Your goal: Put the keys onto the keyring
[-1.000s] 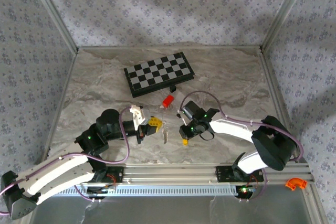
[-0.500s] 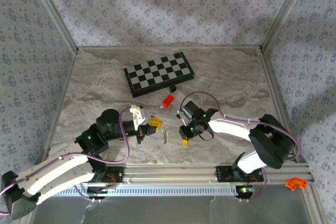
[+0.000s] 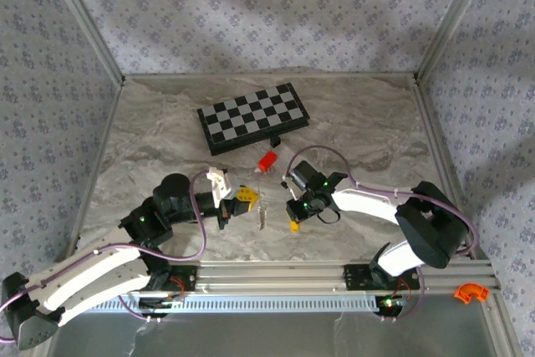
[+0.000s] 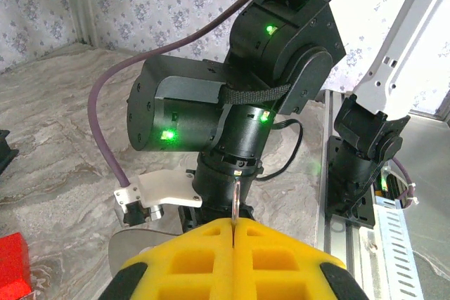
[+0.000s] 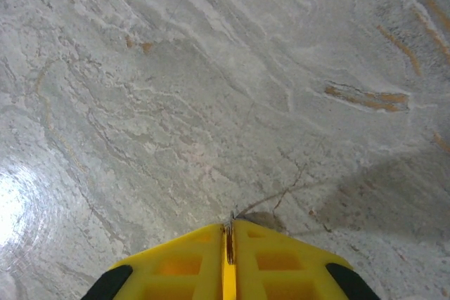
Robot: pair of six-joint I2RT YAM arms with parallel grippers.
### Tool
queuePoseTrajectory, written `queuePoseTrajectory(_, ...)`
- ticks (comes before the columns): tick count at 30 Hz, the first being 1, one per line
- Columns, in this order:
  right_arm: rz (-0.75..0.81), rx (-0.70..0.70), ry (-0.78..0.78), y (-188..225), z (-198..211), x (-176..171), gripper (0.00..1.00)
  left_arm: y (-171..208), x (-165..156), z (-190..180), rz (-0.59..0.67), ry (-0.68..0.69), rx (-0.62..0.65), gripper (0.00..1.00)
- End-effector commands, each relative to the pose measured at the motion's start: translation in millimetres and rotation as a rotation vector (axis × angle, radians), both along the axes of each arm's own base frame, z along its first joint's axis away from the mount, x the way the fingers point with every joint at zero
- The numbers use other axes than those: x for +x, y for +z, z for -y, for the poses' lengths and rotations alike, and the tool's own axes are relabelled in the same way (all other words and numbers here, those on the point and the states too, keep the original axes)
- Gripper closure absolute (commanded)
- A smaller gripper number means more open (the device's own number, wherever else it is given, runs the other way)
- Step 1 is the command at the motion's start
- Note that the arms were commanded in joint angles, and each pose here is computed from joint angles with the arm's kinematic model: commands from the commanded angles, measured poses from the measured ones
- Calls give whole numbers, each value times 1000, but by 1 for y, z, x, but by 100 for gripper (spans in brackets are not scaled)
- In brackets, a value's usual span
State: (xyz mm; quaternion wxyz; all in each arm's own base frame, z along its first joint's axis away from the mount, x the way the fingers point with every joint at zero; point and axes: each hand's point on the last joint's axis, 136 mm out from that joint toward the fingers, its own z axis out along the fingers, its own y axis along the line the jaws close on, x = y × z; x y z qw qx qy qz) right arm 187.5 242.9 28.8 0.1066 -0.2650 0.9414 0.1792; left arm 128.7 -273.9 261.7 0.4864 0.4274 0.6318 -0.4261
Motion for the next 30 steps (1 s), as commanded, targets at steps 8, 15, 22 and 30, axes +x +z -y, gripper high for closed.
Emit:
queuePoseTrajectory(8, -20, -11, 8, -7, 3, -3, 90, 19, -1, 1, 29, -13, -62, 100)
queuePoseTrajectory(15, -7, -4, 13, -2, 3, -3, 100, 18, -1, 1, 27, -13, -63, 100)
queuePoseTrajectory(22, 182, 90, 160, 46, -14, -13, 100, 20, -2, 1, 27, -19, -64, 100)
queuePoseTrajectory(30, 499, 431, 433, 160, -40, -57, 100, 31, -6, 3, 38, -50, -71, 100)
